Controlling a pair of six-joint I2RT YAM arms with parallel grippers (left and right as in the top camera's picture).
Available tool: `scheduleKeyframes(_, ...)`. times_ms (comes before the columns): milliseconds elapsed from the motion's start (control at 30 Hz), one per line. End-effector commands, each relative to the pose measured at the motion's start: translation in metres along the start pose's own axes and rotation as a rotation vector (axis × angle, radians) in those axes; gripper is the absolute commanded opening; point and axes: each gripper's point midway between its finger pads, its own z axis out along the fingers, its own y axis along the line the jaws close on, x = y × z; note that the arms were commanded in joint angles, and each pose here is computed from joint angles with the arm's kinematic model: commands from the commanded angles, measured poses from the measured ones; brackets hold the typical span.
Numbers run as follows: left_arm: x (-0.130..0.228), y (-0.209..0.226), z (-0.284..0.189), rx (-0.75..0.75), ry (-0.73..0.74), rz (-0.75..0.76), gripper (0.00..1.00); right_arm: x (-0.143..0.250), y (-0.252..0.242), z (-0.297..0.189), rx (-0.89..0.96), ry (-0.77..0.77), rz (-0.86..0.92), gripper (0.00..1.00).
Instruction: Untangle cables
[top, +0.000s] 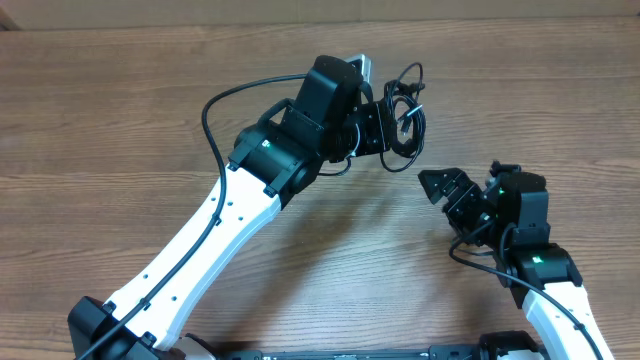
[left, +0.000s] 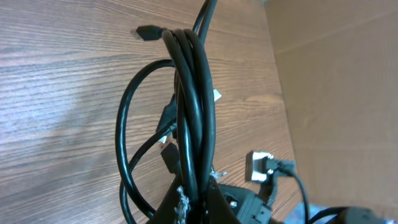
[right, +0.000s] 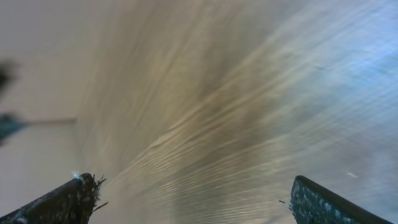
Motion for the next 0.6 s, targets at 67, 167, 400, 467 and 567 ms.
scheduleKeyframes(67, -0.013, -0.009, -0.018, 0.007, -0.053, 0.048, 0.04, 0.016, 0.068, -0.025, -0.314, 0.074, -0.273, 0.95)
scheduleKeyframes(167, -0.015, -0.005, -0.018, -0.016, -0.066, 0.046, 0.04, 0.02, 0.094, -0.046, -0.435, 0.043, -0.4, 0.95)
scheduleKeyframes(400, -0.009, -0.01, -0.016, 0.001, -0.05, -0.115, 0.04, 0.022, 0.103, -0.061, -0.477, 0.011, -0.443, 0.96)
scheduleKeyframes(467, -0.002, -0.017, -0.015, 0.027, -0.019, -0.123, 0.04, 0.018, 0.097, -0.057, -0.437, -0.004, -0.423, 0.96)
scheduleKeyframes(567, 0.009, -0.028, -0.016, 0.08, 0.044, -0.126, 0.04, 0.007, 0.071, -0.047, -0.295, -0.053, -0.359, 0.96)
